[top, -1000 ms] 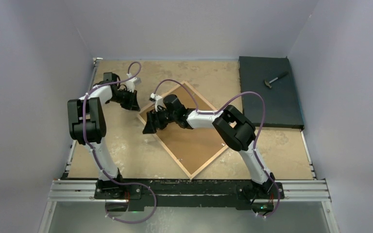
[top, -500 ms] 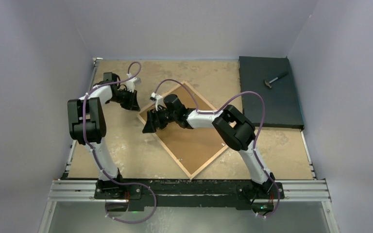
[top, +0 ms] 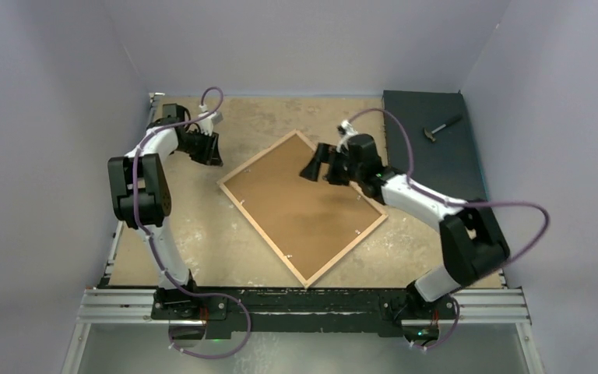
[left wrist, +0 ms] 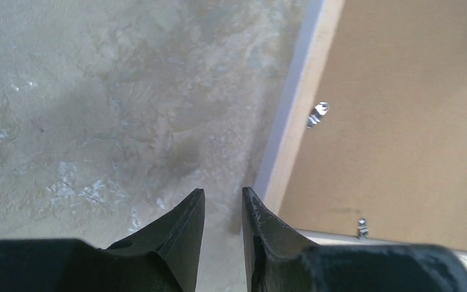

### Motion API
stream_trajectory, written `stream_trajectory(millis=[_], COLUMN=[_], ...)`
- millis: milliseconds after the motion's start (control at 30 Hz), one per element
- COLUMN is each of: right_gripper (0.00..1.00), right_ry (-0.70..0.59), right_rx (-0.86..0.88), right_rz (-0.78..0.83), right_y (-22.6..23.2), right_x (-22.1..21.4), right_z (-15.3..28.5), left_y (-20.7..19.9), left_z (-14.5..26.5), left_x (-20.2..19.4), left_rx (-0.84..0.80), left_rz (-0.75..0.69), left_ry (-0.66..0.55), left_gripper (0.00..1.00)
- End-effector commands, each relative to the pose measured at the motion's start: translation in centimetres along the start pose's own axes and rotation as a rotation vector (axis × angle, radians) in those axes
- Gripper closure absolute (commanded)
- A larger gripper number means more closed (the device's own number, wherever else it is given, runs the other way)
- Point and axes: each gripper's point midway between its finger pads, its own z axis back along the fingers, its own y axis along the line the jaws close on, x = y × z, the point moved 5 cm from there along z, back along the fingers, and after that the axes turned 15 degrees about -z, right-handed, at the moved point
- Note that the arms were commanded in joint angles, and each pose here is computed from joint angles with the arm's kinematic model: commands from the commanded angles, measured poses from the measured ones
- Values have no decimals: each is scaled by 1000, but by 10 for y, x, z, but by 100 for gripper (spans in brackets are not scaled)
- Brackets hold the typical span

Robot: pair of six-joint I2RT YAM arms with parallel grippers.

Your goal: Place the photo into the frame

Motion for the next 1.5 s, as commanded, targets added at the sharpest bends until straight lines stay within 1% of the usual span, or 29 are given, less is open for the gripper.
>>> stream_trajectory(millis=[0, 133, 300, 433, 567, 733, 833, 900, 1000, 1067, 1200, 1300, 1400, 1467], right_gripper=[1, 1, 1, 1, 1, 1, 1, 1, 1, 1, 1, 1, 1, 1], right_ry=[19, 1, 31, 50, 50, 33, 10, 16, 26, 32, 4, -53, -93, -96], right_rx=[-316, -394, -455, -468, -465, -442, -405, -382, -355, -367, -399, -422, -415, -410], right_rz=[-181, -256, -323, -347, -346, -308, -278, -243, -205, -179, -130, -98, -88, -86], right_y=[-72, -88, -104, -116, -121, -122, -112, -105, -96, -96, -97, -96, -92, -89], right_x=[-50, -73, -100, -113, -114, -101, -84, -72, -55, -43, -17, 7, 31, 43], right_z=[58, 100, 127, 129, 122, 103, 87, 74, 49, 32, 0, -18, -36, -50], left_y=[17, 15, 1, -7, -13, -24, -34, -41, -52, -61, -80, -93, -101, -103], left_z=[-20, -28, -29, -27, -24, -19, -16, -14, -8, -2, 12, 19, 20, 18], left_x=[-10, -20, -29, -33, -37, -42, -49, -55, -64, -72, -93, -107, -113, -112], left_rx=[67, 77, 51, 37, 26, -12, -54, -83, -120, -141, -183, -214, -232, -237], left_rz=[37, 33, 17, 12, -7, -32, -74, -98, -137, -176, -232, -243, -235, -218], left_ry=[36, 60, 75, 80, 89, 100, 111, 123, 167, 204, 280, 310, 306, 291], left_gripper=[74, 78, 81, 82, 83, 85, 86, 86, 87, 88, 88, 88, 89, 89])
